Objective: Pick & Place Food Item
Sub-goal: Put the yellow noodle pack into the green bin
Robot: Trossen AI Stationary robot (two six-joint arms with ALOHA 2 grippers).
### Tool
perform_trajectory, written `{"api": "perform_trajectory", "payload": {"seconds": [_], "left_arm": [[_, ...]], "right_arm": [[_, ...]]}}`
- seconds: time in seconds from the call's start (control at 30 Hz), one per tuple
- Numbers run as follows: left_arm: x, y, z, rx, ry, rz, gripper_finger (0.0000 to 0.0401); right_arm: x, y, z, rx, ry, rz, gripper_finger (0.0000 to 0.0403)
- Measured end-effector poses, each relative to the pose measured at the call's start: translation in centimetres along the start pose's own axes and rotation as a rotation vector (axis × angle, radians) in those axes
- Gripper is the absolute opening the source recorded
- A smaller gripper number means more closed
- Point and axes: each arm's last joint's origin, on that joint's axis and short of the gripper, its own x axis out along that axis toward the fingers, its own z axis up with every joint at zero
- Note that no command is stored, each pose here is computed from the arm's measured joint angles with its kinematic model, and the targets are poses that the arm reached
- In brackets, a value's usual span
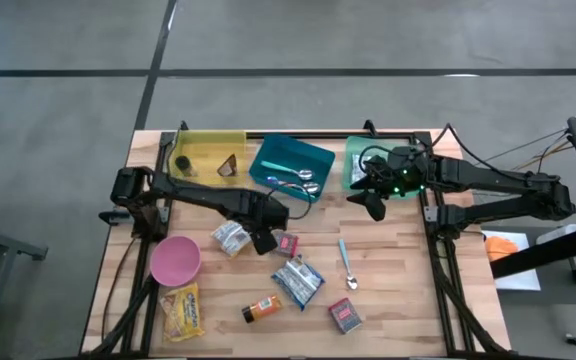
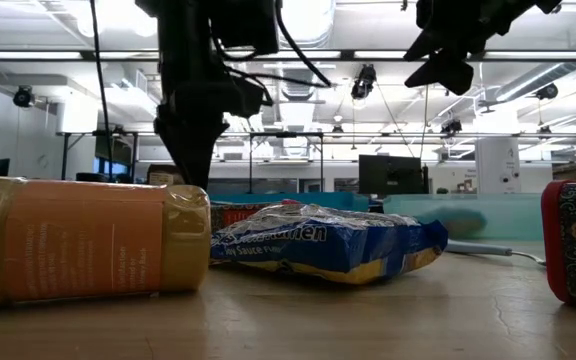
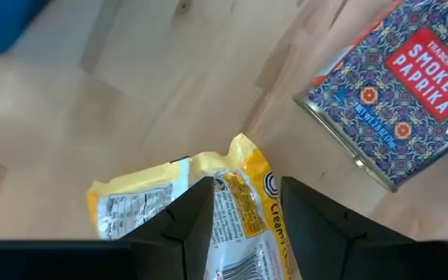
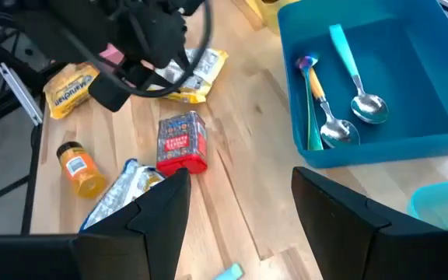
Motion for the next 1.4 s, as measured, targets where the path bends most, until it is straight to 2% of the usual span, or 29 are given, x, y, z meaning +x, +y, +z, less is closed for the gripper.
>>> {"api": "perform_trajectory", "payload": {"seconds": [0.2, 0.4, 0.5, 0.67, 0.73, 1.0, 1.3, 1.4], "left_arm": [[0.0, -0.8, -0.3, -0.027, -0.028, 0.017, 0.0159], [0.5, -1.6, -0.7, 0.021, -0.013, 0.023, 0.0159], [0.4, -2.2, -1.1, 0.099, -0.012, 0.017, 0.0159], [0.5, -3.2, -1.6, 0.316, -0.021, 0.007, 0.0159], [0.8, -3.5, -1.6, 0.360, -0.039, 0.002, 0.0159], [2.0, -3.3, -2.2, 0.364, -0.017, -0.042, 0.0159], [2.0, -3.1, -2.0, 0.349, -0.028, -0.013, 0.0160], [2.0, -2.9, -1.9, 0.336, -0.023, -0.019, 0.0172]], "right_arm": [[0.0, 0.0, 0.0, -0.013, 0.000, 0.001, 0.0221], [-0.1, 0.1, -0.1, -0.033, 0.016, 0.026, 0.0221], [-0.3, 0.0, -0.3, -0.035, 0.028, 0.022, 0.0221], [-0.9, 0.0, -0.4, -0.050, 0.025, 0.022, 0.0221], [-1.1, 0.1, -0.4, -0.054, 0.016, 0.023, 0.0221], [-2.2, 0.1, -0.8, -0.055, 0.012, 0.015, 0.0221], [-2.7, 0.1, -0.8, -0.064, -0.004, 0.018, 0.0221], [-2.7, 0.1, -0.8, -0.064, -0.002, 0.018, 0.0221]]}}
